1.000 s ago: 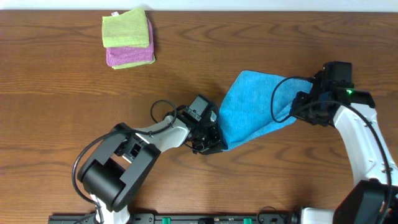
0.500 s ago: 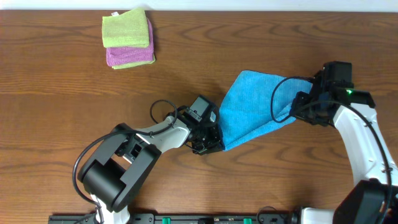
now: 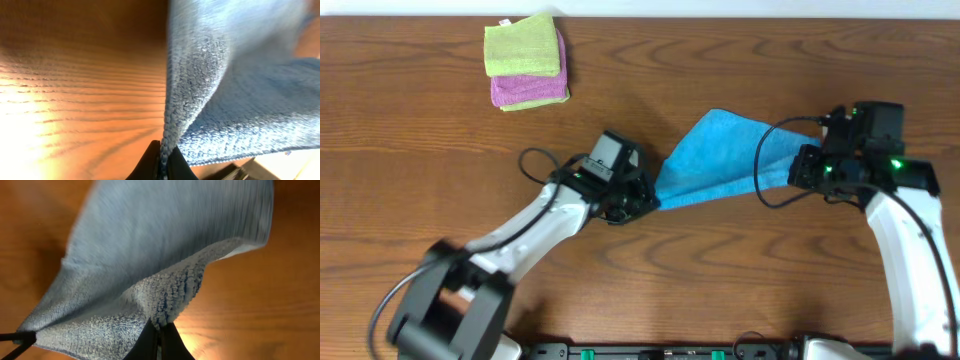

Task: Fold the cloth

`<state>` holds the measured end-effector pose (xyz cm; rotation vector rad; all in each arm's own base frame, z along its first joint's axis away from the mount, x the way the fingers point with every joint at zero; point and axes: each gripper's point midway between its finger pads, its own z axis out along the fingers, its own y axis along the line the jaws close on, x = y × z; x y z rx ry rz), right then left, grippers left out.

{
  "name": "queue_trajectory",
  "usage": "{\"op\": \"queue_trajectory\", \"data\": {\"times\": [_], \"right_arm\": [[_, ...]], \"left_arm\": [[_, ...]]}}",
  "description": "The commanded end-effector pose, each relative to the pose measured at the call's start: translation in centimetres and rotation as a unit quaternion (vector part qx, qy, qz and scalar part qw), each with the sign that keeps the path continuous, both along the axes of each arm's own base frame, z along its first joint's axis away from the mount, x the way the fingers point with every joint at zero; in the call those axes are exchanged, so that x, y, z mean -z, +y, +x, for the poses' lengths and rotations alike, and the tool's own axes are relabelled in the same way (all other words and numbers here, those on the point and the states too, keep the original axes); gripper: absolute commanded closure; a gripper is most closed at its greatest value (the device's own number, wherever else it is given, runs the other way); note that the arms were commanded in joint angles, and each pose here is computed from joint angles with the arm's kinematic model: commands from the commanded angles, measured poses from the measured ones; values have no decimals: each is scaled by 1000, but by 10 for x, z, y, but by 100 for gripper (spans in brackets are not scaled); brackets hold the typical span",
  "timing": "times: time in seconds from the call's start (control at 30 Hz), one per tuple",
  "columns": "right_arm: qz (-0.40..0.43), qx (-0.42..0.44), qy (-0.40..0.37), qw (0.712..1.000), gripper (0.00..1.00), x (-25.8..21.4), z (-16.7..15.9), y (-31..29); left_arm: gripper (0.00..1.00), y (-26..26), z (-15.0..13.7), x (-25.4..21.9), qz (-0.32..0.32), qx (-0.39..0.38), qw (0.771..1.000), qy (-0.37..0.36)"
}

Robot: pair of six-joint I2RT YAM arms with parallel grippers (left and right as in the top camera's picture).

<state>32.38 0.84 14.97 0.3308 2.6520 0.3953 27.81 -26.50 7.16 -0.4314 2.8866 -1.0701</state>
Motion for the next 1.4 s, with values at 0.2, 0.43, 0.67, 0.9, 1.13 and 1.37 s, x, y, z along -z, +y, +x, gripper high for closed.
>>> {"op": "queue_trajectory", "data": {"times": [0.2, 0.43, 0.67, 0.9, 1.13, 1.37], "right_arm": [[33, -53, -197, 978, 98, -114, 21, 24], [46, -67, -271, 959, 98, -154, 33, 35], [58, -100, -243, 963, 98, -143, 23, 61], [26, -57, -333, 941, 99, -181, 52, 53], [48, -67, -306, 948, 99, -170, 45, 69], [50, -73, -314, 945, 98, -168, 58, 78]], "left_arm": [[94, 36, 41, -110, -60, -83, 986, -134], [94, 66, 66, -170, -113, -119, 963, -212], [94, 66, 74, -179, -118, -123, 956, -238], [94, 101, 105, -221, -157, -162, 926, -304], [94, 102, 101, -214, -151, -149, 932, -294], [94, 113, 103, -206, -133, -154, 934, -292]]}}
